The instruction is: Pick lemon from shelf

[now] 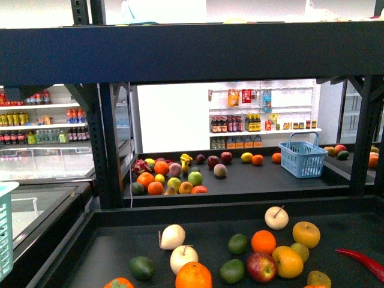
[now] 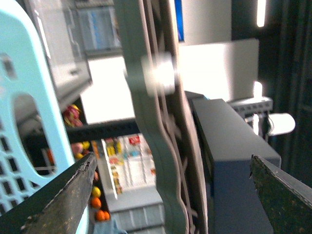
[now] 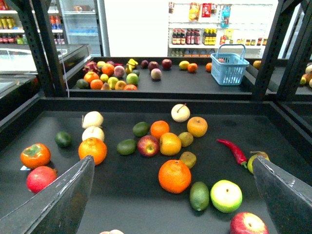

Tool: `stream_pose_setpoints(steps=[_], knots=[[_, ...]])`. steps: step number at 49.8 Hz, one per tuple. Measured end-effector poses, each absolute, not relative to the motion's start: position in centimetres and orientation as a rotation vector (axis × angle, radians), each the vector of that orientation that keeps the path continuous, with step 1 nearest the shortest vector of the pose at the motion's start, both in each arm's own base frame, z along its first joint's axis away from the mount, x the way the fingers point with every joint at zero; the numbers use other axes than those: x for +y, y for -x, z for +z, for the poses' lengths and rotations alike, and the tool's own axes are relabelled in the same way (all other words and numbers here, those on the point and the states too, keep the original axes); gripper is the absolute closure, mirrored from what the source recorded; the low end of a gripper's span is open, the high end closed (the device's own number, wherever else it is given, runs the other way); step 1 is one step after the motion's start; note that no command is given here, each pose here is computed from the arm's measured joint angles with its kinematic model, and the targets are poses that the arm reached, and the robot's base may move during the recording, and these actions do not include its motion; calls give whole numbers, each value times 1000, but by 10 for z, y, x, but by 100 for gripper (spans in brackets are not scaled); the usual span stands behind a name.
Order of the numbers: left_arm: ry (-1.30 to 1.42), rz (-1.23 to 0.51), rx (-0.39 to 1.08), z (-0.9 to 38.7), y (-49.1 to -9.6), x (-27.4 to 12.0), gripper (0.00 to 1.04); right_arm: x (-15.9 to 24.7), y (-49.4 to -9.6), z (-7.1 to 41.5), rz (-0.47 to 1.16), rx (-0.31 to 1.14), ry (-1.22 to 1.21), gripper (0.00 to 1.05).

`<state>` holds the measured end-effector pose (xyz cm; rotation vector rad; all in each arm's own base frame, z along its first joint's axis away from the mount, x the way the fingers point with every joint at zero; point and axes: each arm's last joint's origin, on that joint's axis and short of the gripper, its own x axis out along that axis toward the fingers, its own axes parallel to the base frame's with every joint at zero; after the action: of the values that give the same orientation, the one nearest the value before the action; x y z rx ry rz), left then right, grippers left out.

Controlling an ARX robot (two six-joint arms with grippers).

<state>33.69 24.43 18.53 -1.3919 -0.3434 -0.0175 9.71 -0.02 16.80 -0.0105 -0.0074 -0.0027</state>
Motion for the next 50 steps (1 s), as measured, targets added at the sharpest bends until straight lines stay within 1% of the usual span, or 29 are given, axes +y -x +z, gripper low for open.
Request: stream_pose_setpoints(steps=[3,5,10,17,24,29,32,34,37,40,41,43,44,47,48,50], knots=[[1360,49,-351,192,-324,254,8,0,-97,168,-2,-7,11,7],[1343,67,-334,198,-321,253,8,0,-97,168,2,-7,11,7],[1291,114,-241,213,-315,242,8,0,-97,168,1,-7,11,7],[1205,186,-152,234,-304,225,8,0,-97,168,1,-7,11,7],[999,361,-48,255,-279,208,8,0,-97,168,1,-7,11,7],[838,402,46,265,-259,189,8,0,-97,168,1,-7,11,7],[709,376,113,273,-243,166,8,0,-97,168,1,-7,11,7],[609,325,154,280,-230,142,8,0,-97,168,1,-7,11,7],[466,234,196,293,-202,95,8,0,-97,168,1,-7,11,7],[381,162,191,306,-176,54,8,0,-97,168,1,-7,11,7],[344,137,166,311,-166,41,9,0,-97,168,1,-7,11,7],[205,79,51,314,-147,17,19,0,-97,168,1,-7,11,7],[170,53,30,313,-141,11,23,0,-97,168,1,-7,11,7],[97,-4,4,303,-123,2,33,0,-97,168,1,-7,11,7],[89,-7,3,301,-120,1,35,0,-97,168,1,-7,11,7],[64,-3,14,292,-111,1,42,0,-97,168,1,-8,11,7]])
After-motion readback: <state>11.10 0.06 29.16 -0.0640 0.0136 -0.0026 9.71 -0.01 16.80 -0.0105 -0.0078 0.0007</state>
